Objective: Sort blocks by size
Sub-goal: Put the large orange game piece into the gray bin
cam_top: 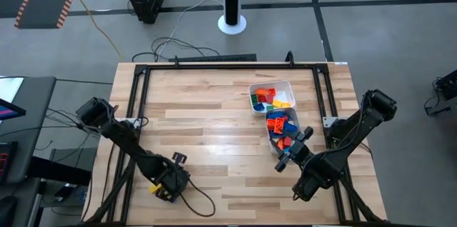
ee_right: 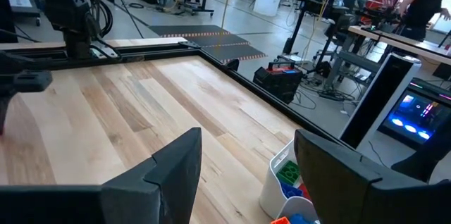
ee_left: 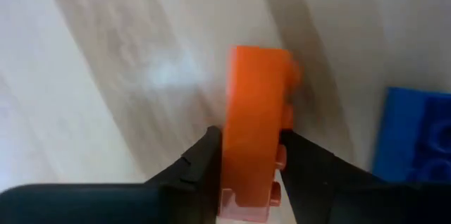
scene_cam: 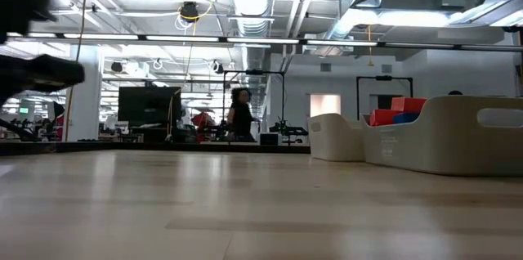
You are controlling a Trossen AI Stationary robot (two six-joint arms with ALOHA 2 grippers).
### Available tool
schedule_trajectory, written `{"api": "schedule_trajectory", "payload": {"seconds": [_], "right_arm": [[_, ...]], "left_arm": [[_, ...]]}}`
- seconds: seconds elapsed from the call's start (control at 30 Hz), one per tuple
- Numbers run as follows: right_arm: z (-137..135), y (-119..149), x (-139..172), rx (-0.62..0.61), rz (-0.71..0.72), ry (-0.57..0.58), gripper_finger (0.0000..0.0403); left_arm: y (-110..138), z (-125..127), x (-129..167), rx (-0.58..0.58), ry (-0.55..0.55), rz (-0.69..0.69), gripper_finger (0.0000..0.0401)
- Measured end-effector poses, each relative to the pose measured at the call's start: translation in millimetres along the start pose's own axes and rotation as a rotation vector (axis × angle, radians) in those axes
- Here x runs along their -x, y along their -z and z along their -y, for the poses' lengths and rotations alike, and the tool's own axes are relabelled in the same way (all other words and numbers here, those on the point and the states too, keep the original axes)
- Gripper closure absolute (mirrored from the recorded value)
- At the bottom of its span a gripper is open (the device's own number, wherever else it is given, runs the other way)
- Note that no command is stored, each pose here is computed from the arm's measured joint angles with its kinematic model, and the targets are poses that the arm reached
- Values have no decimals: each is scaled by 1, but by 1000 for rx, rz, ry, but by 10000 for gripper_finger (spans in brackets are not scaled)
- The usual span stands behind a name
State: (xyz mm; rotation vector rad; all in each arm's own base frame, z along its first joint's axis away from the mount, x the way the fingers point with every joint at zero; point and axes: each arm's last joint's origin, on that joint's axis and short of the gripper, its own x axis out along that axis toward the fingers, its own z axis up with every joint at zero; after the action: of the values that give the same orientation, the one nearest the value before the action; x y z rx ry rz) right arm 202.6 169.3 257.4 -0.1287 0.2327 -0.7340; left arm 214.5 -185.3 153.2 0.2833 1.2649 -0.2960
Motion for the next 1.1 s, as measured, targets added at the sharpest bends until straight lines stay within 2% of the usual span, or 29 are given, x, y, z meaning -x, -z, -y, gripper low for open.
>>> {"api": "schedule_trajectory", "payload": {"seconds": [0.13, 0.3, 0.57, 0.73, 0.93, 1.1], "right_arm": [[0, 0, 0, 1, -5, -1, 148], [2, 1, 2, 23, -55, -20, 148], [12, -1, 12, -48, -54, -37, 148], [11, -4, 12, -73, 34, -29, 148], [12, -4, 12, -59, 50, -22, 148], [12, -5, 7, -61, 53, -2, 148]], "left_arm": [[-4, -14, -2, 36, -42, 14, 318], [-19, -46, -5, 106, -153, 107, 319], [-59, -138, 2, 234, -163, 494, 310], [-69, -192, 18, 268, -254, 748, 308], [-69, -233, 38, 313, -328, 968, 310], [-67, -250, 47, 365, -368, 1061, 310]]}}
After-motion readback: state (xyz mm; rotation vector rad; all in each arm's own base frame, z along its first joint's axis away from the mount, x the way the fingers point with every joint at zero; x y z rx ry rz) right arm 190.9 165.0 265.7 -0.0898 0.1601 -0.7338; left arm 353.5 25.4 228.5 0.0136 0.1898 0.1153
